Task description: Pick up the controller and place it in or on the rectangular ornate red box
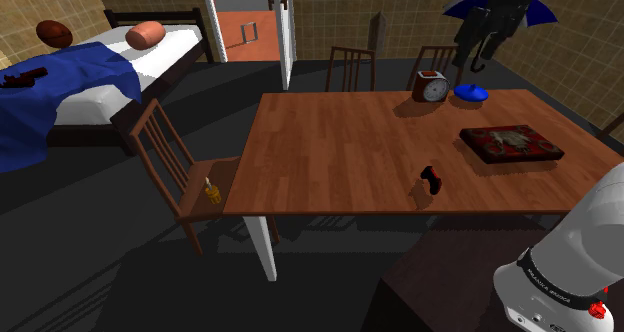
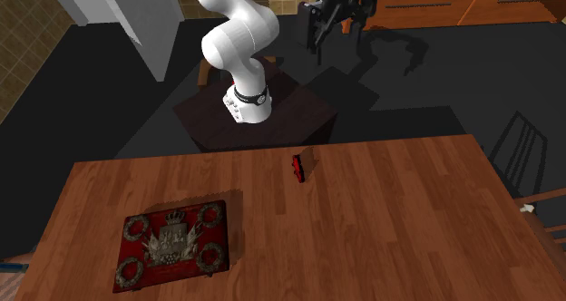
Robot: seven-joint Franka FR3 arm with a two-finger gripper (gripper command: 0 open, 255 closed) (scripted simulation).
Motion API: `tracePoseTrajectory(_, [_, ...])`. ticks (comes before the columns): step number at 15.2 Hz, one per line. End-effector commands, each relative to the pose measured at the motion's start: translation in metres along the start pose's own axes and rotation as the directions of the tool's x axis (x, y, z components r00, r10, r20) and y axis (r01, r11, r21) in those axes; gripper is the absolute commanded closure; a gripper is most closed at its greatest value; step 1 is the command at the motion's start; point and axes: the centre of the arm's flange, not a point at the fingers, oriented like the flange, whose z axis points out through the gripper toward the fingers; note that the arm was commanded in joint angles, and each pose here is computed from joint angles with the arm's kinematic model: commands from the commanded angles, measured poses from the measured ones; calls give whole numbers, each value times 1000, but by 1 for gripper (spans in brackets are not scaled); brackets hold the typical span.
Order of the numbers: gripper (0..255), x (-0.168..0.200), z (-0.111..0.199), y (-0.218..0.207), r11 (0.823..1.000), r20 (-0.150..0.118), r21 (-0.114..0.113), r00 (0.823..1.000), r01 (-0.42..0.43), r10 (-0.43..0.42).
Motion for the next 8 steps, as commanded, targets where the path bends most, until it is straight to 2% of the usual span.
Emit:
tracePoseTrajectory(1, [0,0,0,0,1000,0,0,1000,0,0])
tracePoseTrajectory(8, [0,6,91,16,999,33,-21,999,-38,39])
